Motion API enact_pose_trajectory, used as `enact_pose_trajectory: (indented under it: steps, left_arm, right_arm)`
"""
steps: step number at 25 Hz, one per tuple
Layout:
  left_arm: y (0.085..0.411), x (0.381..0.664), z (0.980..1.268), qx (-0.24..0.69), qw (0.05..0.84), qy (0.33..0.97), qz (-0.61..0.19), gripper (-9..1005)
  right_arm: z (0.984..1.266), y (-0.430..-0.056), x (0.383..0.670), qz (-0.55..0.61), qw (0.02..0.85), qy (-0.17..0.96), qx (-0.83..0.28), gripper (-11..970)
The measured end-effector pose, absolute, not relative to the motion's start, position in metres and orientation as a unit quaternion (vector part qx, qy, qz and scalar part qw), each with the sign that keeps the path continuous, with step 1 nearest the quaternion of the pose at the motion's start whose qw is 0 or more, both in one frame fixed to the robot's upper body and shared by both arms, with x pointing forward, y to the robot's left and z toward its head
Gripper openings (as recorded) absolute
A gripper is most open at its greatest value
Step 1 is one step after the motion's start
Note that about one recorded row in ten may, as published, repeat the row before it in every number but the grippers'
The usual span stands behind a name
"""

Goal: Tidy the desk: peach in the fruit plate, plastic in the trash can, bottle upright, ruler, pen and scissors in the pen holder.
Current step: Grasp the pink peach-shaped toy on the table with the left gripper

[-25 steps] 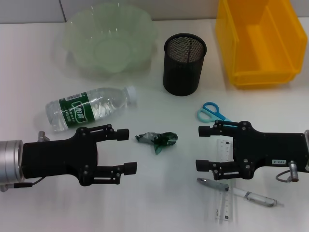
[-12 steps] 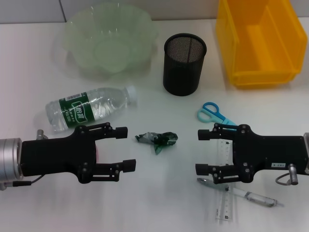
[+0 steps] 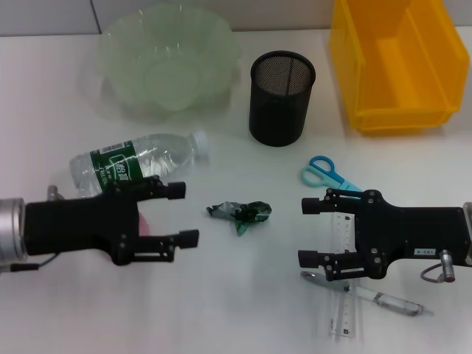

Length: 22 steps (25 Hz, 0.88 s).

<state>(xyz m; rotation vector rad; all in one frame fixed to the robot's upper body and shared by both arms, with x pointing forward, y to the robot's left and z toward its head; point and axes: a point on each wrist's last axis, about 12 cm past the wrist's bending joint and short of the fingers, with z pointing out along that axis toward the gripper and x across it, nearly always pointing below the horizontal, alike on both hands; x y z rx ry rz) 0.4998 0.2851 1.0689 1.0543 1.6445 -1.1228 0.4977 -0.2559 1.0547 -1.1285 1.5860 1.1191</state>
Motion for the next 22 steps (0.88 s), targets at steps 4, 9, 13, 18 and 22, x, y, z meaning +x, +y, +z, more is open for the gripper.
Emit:
enact_pose_trajectory:
  steps: [4,9,13,18,22]
  left_arm:
    - [0.298,0.511,1.081,0.422,0.420,0.680,-0.428,827]
    - [0.308,0.517,1.092,0.424,0.410,0.697,-0.407,827]
    - [0.313,0.523,1.100,0.438,0.371,0.722,-0.385,827]
    - [0.316,0.528,1.107,0.445,0.356,0.736,-0.364,827]
    - [0.320,0.533,1.115,0.452,0.335,0.751,-0.346,827]
  right_arm:
    - [1.055,-0.256,0.498,0.448,0.434,0.636,-0.454,818]
    - [1.055,-0.256,0.498,0.448,0.434,0.636,-0.454,819]
    - [1.056,-0.256,0.499,0.446,0.436,0.636,-0.454,819]
    - [1.056,-0.257,0.499,0.446,0.437,0.637,-0.453,819]
    - [1.055,-0.257,0.500,0.443,0.438,0.639,-0.452,819]
